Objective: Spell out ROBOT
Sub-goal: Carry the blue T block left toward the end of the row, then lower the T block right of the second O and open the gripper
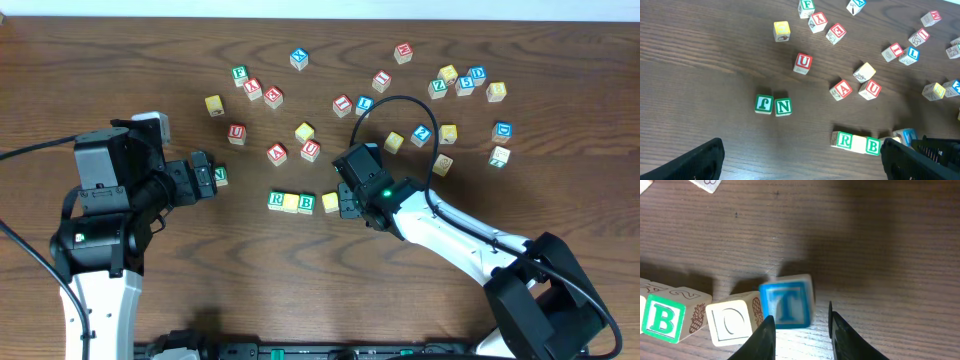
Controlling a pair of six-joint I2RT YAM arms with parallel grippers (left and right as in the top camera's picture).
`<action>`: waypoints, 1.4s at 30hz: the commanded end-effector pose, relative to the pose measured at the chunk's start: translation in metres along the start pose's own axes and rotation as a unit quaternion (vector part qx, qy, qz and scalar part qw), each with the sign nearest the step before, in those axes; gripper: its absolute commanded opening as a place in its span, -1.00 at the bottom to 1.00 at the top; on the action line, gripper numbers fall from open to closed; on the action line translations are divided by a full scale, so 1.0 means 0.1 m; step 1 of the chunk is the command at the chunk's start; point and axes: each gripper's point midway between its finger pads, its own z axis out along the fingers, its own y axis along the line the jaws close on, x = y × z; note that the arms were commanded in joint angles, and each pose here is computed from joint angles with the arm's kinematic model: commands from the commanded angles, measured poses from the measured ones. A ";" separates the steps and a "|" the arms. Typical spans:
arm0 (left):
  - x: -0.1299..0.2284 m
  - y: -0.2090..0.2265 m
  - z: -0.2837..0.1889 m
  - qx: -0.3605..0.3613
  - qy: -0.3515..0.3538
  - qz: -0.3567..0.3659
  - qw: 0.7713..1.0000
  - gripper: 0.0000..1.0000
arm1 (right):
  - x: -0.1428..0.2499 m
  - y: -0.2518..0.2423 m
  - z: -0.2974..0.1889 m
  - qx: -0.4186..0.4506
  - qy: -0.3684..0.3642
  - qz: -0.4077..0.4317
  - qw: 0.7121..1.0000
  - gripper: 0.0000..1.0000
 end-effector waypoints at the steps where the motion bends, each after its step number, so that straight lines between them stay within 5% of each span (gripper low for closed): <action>1: -0.08 -0.03 -0.05 0.006 -0.012 0.008 1.000 0.96 | 0.04 -0.01 0.03 0.006 0.003 -0.001 1.000 -0.41; 11: -0.08 -0.03 -0.05 0.006 -0.012 0.008 1.000 0.96 | 0.04 0.01 0.03 0.000 0.004 0.002 1.000 -0.43; 21: -0.08 -0.03 -0.05 0.006 -0.012 0.008 1.000 0.95 | -0.29 0.00 0.01 0.016 -0.070 -0.001 0.997 -0.36; 29: -0.08 -0.03 -0.05 0.006 -0.012 0.008 1.000 0.96 | -0.48 -0.09 -0.03 0.046 -0.118 0.009 0.992 -0.83; 42: -0.08 -0.03 -0.05 0.006 -0.012 0.008 1.000 0.96 | -0.38 -0.11 0.22 0.057 -0.100 0.013 0.993 -0.94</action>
